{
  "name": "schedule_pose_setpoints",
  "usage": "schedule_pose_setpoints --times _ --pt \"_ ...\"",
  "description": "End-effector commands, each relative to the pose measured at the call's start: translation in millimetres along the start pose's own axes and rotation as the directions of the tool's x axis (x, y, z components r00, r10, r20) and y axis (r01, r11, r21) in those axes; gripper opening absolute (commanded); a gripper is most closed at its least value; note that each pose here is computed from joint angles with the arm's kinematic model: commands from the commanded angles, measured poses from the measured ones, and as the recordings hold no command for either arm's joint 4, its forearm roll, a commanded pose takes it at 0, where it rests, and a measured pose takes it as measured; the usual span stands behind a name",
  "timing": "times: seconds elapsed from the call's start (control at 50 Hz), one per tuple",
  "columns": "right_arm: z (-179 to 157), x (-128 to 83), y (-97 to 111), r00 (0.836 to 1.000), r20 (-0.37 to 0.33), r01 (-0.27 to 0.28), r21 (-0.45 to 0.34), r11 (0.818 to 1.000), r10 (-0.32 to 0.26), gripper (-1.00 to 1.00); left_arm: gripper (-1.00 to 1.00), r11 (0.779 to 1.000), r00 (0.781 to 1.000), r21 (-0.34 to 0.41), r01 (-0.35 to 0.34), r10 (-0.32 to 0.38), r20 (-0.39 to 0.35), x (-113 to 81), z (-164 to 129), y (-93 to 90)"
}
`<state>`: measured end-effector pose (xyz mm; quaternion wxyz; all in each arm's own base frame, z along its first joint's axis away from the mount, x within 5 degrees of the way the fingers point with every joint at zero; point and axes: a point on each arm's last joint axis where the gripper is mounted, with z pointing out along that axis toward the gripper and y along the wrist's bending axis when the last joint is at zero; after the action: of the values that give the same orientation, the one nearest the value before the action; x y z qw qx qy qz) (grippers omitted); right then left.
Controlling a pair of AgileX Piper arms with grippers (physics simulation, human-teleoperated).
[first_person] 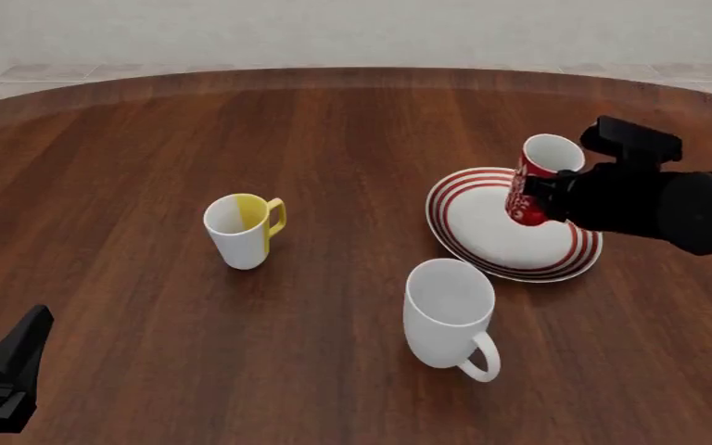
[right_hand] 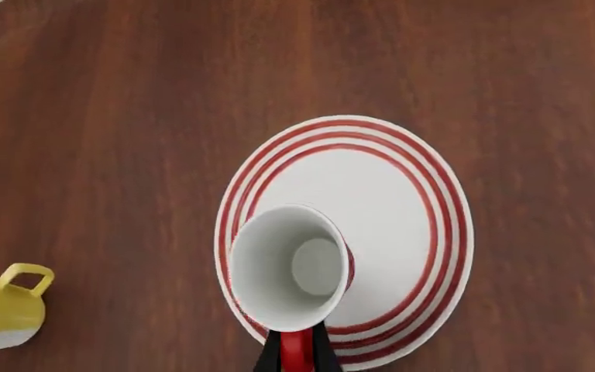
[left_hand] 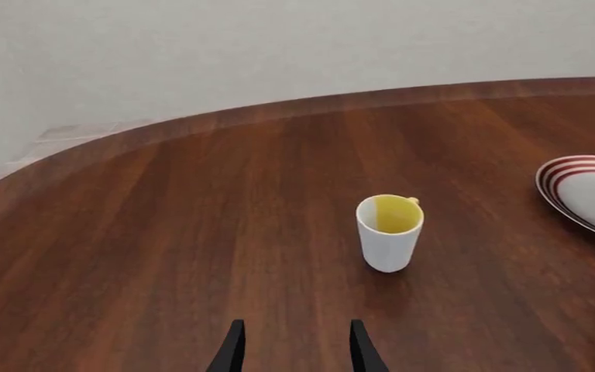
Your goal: Pick up the red mug and put it on the plate
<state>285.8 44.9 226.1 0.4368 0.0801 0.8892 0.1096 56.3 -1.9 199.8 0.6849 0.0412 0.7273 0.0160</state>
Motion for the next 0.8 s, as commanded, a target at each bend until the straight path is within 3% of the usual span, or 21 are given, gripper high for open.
schedule_pose_setpoints --times 0.02,0.62,0.8 --pt "-5 8 15 0.999 0.001 -0.032 -0.053 0.998 0.032 -1.00 1.00 1.000 1.000 0.001 -0.003 0.003 0.001 -0.1 0 -0.1" --pt "15 19 9 1.000 -0.019 -0.011 -0.035 0.999 0.011 -1.00 1.00 1.000 1.000 -0.006 -0.001 0.001 0.000 -0.2 0 0.3" --pt "17 11 4 1.000 -0.009 0.000 -0.018 1.000 0.000 -1.00 1.00 1.000 1.000 -0.008 -0.001 0.001 -0.006 0.5 0 0.4"
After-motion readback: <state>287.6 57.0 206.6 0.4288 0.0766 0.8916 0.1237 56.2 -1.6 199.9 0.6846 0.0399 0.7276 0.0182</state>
